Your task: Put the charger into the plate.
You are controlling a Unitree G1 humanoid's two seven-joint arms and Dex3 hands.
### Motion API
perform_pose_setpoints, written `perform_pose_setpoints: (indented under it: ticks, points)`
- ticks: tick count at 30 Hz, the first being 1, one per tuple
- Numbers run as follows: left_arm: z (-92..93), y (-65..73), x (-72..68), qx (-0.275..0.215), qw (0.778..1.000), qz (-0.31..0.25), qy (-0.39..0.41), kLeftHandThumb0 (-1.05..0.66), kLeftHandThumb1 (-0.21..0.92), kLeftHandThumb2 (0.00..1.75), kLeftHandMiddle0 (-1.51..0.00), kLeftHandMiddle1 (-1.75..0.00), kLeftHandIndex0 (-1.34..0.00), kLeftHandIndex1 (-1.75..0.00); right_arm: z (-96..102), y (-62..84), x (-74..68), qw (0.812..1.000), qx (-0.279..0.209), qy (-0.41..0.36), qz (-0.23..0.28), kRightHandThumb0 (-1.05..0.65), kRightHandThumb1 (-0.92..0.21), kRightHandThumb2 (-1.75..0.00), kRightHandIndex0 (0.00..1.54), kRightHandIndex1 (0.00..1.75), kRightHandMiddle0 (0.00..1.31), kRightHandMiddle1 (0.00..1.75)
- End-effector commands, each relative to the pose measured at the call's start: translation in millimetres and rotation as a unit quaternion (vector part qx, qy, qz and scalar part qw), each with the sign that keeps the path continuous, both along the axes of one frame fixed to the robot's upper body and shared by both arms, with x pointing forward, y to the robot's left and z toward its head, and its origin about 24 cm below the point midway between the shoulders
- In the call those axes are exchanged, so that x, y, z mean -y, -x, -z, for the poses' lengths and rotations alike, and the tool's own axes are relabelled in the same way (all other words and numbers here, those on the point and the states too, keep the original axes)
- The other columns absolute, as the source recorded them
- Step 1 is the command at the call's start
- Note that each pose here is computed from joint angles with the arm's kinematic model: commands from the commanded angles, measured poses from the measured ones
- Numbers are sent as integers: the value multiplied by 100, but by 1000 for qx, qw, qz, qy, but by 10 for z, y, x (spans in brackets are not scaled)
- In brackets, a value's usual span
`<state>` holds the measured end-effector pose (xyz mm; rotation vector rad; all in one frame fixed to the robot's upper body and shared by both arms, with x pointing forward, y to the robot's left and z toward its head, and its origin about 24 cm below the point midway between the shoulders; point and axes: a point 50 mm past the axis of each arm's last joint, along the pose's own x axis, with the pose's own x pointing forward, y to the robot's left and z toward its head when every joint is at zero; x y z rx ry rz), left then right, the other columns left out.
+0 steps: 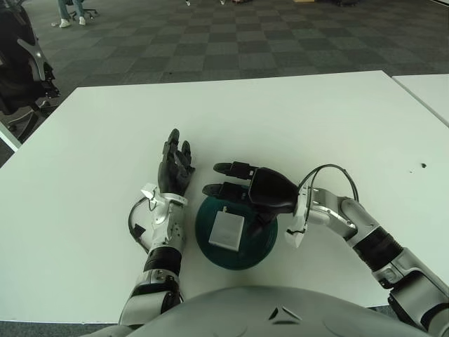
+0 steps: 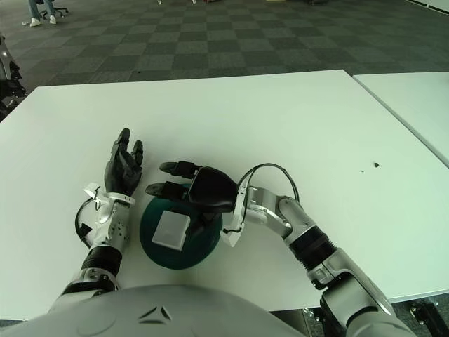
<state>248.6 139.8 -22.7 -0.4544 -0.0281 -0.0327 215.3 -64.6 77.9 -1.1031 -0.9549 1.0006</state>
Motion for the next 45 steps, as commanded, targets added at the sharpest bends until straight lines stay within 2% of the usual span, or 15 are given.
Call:
perform_pose_setpoints:
  ticks: [1,4,9,13,15,18,19,24,28,34,37,40,45]
  points:
    - [350,446,270,-72,997,-17,34,-91,92,96,-8,-1,0,-11,-107,-140,129,991,-79,-76,75,-105,-92,-83,6,1,0,9]
    - [349,482,257,-76,997,-20,10,-93,92,97,-8,-1,0,-13,-105,-201,218,976,-137,-120,122,-105,-92,-88,9,1,0,16]
    - [355,547,215,-99,994,-20,-46,-99,92,99,-9,-1,0,-24,-77,-253,362,946,-202,-179,181,-101,-92,-91,17,3,0,27]
    - [369,594,171,-116,991,-16,-71,-102,92,100,-13,-2,0,-37,-26,-263,389,898,-293,-251,211,-98,-92,-93,19,3,0,26]
    - [377,609,156,-121,990,-12,-76,-103,92,100,-16,-3,0,-44,62,-280,395,868,-334,-291,224,-97,-92,-93,19,3,0,25]
    - [377,624,140,-125,989,-9,-78,-104,92,100,-18,-4,0,-50,146,-282,397,846,-360,-316,235,-95,-92,-95,18,2,0,20]
    - [380,629,136,-126,989,-7,-78,-104,92,100,-19,-4,0,-52,188,-282,432,829,-373,-338,243,-95,-92,-94,18,2,0,22]
    - [383,661,117,-131,989,-2,-73,-105,92,101,-21,-4,0,-59,289,-277,539,764,-403,-409,295,-93,-92,-91,21,2,0,40]
    - [374,708,83,-133,989,-4,-67,-105,92,101,-22,-3,0,-62,350,-264,562,713,-427,-446,332,-92,-92,-88,23,2,0,56]
    - [335,794,25,-132,990,-16,-54,-103,92,101,-23,-3,0,-69,474,-167,588,653,-453,-482,368,-89,-92,-83,26,2,0,71]
    - [270,899,-1,-124,990,-23,-59,-101,92,101,-22,-2,0,-69,578,-64,628,636,-462,-487,380,-87,-92,-81,27,3,0,76]
    - [100,1075,-30,-109,990,-34,-82,-100,92,103,-21,-1,0,-66,641,4,697,627,-465,-487,390,-85,-92,-80,27,2,0,77]
    - [-29,1158,-81,-104,989,-43,-98,-99,92,105,-21,-2,0,-65,703,56,817,619,-463,-488,405,-85,-92,-79,27,2,0,77]
